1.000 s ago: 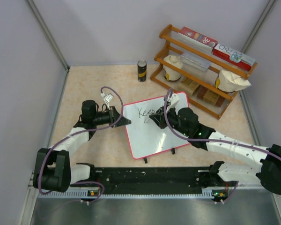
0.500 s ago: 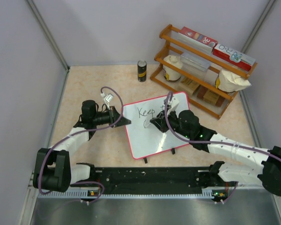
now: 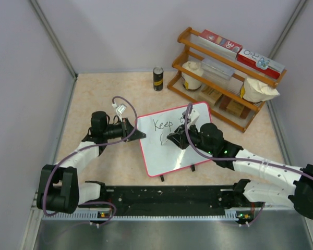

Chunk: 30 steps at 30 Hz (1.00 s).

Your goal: Write a sentence on the whiteboard

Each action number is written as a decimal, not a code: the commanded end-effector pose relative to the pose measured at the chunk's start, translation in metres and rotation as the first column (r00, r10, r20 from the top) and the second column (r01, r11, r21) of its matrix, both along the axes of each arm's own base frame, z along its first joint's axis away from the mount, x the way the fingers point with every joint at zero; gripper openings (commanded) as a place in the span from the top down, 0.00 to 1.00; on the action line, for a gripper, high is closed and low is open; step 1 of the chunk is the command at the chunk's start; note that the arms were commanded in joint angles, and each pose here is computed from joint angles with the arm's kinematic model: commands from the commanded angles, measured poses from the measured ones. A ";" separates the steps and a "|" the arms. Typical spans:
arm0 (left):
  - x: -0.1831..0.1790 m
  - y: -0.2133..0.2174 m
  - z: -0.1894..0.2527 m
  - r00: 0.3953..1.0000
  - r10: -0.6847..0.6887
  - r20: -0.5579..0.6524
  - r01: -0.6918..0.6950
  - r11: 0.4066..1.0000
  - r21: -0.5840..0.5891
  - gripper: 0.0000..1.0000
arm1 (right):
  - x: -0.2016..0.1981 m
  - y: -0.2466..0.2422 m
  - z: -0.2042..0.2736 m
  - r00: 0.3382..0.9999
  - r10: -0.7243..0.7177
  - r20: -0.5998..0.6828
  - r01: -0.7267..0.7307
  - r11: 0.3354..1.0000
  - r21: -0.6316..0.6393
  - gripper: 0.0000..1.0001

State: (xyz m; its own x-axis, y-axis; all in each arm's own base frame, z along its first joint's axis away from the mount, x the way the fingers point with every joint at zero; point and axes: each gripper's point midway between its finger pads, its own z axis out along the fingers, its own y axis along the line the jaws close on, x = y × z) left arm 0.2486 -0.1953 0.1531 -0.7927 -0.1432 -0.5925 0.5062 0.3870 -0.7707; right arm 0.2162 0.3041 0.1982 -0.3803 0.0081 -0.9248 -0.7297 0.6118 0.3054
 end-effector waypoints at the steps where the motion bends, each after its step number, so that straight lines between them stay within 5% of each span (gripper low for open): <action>1: 0.011 0.011 -0.023 0.997 0.061 0.047 -0.066 0.992 0.104 1.00 | -0.002 0.007 0.048 0.997 0.016 0.079 -0.025 0.994 0.107 1.00; 30: 0.010 0.011 -0.021 0.997 0.061 0.051 -0.066 0.992 0.103 1.00 | 0.017 0.017 0.028 0.999 -0.032 0.038 0.030 0.999 0.045 1.00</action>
